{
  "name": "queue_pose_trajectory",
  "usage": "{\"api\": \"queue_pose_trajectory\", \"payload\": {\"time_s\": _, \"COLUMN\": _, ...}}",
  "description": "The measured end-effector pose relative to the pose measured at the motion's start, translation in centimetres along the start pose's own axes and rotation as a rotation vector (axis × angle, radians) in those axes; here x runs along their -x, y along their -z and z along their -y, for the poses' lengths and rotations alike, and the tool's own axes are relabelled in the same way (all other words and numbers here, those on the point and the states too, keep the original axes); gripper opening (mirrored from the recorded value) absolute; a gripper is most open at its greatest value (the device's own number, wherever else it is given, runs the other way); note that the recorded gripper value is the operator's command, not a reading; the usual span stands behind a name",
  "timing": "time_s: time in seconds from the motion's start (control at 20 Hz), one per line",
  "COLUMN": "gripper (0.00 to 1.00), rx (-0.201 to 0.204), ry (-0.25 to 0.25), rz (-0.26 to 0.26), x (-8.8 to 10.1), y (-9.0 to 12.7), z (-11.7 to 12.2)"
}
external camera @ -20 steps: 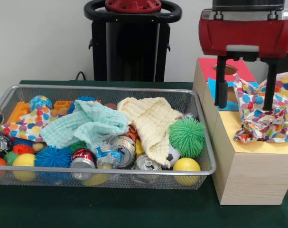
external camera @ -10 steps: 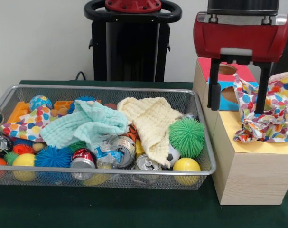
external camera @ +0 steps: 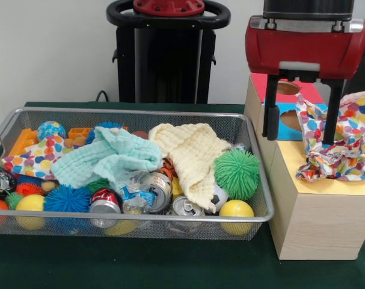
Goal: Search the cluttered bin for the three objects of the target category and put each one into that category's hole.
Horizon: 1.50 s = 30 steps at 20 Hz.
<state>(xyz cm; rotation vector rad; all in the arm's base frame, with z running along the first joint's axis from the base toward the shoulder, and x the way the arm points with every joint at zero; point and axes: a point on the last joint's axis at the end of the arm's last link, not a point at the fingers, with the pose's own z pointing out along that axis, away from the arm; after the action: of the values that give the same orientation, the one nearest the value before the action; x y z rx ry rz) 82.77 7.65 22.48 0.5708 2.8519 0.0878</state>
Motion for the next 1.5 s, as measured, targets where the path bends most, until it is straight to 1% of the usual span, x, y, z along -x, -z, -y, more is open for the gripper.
{"api": "queue_pose_trajectory", "payload": {"time_s": 1.5, "gripper": 1.0, "rx": -0.014, "ry": 0.016, "rz": 0.009, "x": -0.16, "y": 0.05, "z": -0.09}}
